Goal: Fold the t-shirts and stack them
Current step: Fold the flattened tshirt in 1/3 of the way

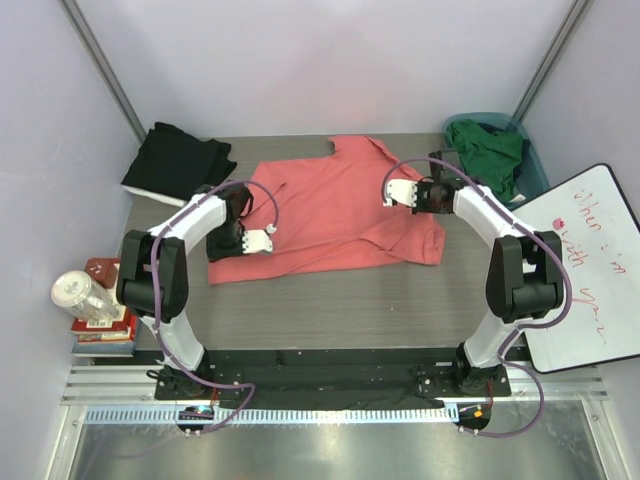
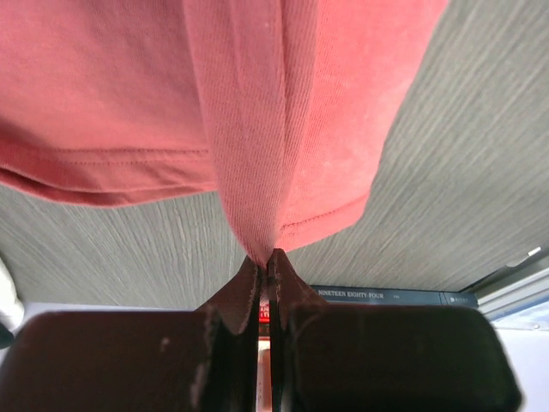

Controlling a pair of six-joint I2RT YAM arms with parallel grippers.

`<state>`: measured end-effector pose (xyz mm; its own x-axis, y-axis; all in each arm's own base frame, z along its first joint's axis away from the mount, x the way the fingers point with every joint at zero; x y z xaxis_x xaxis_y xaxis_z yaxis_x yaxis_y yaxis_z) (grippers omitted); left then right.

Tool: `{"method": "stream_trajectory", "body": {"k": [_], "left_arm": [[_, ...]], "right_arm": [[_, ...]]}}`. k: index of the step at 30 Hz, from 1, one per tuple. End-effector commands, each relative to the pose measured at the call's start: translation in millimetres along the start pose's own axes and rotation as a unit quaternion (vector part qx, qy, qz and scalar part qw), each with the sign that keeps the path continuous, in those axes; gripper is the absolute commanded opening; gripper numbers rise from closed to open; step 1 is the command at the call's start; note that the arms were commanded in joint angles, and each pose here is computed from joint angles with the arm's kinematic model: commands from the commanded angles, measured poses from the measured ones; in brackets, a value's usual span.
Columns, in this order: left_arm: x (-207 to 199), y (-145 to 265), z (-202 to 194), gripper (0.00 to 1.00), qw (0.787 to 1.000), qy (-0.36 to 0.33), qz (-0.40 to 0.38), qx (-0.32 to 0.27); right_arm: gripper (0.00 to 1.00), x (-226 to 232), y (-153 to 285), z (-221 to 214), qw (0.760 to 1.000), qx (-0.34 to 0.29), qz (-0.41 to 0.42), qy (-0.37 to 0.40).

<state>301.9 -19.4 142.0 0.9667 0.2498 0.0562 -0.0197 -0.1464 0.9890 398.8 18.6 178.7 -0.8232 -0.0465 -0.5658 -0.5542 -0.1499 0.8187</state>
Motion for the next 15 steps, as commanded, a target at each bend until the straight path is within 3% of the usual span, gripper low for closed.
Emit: {"method": "stream_trajectory", "body": {"k": [1,15], "left_arm": [[17,3,2,0.0,0.999,0.017,0.031,-0.002],[42,0,7,0.0,0.998,0.025,0.053,0.004]], "right_arm": [[0.01,-27,4,5,0.999,0.002,-0.05,0.007],[0.01,-48,-16,16,0.996,-0.009,-0.087,0.019]]}}
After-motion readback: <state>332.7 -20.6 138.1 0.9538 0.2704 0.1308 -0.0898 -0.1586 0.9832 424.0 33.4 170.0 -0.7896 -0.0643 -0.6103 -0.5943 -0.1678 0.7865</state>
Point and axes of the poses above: each gripper's point midway between its finger pads, its own y axis back along the fingers, its own x axis along the line the jaws close on, z = x × y, the point moved 8 cm from there along y, back along the fingers, and after that the axes turned 7 degrees about y, right-handed, at the moved point
